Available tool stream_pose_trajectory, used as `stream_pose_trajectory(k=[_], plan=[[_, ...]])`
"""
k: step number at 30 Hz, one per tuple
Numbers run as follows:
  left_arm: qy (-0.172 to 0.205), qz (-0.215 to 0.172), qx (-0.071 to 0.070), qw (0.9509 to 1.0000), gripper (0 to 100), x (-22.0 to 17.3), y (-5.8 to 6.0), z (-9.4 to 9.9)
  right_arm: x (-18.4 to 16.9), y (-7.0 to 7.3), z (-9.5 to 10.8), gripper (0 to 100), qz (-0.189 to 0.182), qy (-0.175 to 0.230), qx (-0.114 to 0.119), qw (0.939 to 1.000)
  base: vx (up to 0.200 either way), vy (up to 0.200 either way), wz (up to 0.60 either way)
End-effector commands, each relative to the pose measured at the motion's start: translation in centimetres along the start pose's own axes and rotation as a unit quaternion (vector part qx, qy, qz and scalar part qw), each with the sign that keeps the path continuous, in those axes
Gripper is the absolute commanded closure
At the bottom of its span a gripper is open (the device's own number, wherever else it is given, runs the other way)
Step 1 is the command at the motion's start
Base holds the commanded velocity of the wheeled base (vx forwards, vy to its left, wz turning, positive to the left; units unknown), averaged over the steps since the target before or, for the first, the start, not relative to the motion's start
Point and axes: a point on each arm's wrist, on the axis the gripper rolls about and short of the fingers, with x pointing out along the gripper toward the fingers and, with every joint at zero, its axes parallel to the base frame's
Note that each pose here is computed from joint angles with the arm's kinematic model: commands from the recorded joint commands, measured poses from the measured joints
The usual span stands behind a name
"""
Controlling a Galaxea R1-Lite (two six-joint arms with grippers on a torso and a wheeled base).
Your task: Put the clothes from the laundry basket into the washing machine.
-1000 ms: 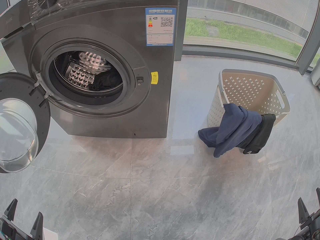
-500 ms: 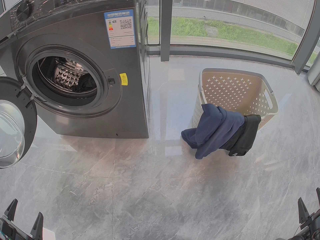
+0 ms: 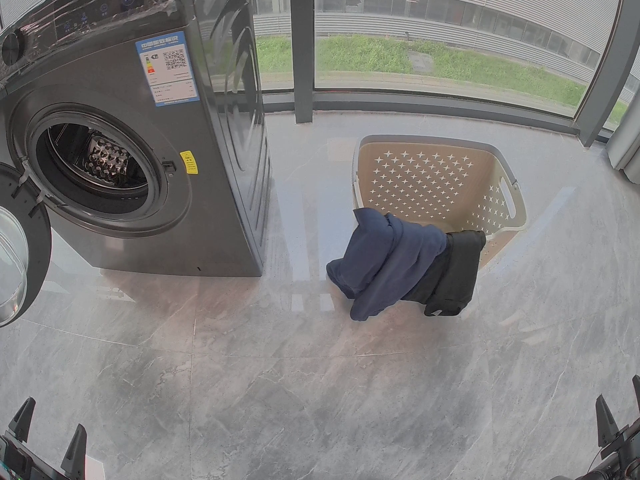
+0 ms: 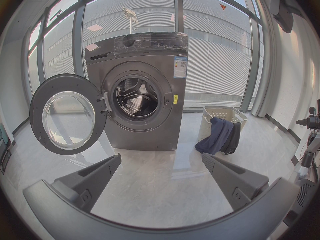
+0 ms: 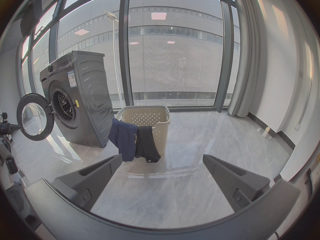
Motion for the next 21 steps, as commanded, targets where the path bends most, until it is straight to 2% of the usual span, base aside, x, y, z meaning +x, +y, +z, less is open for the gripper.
stream_pose_trajectory(k=[1, 5, 11, 20, 21], plan=[[0.003, 0.0, 0.0, 1.0, 0, 0.05, 0.0, -0.51, 0.08, 0.0, -0.45, 0, 0.0, 0.005, -0.001, 1.0, 0.0, -0.2, 0.0], [0.003, 0.0, 0.0, 1.0, 0, 0.05, 0.0, -0.51, 0.09, 0.0, -0.5, 0, 0.0, 0.006, -0.001, 1.0, 0.0, -0.2, 0.0], [0.003, -0.001, -0.001, 1.0, 0, 0.05, 0.0, -0.51, 0.08, 0.0, -0.45, 0, 0.0, 0.005, 0.0, 1.0, 0.0, 0.0, 0.0], [0.004, -0.001, -0.001, 1.0, 0, 0.05, 0.0, -0.52, 0.08, 0.0, -0.45, 0, 0.0, 0.005, 0.0, 1.0, 0.2, 0.0, 0.0], [0.004, -0.001, -0.001, 1.0, 0, 0.05, 0.0, -0.52, 0.09, 0.0, -0.5, 0, 0.0, 0.006, 0.0, 1.0, 0.0, 0.0, 0.0]])
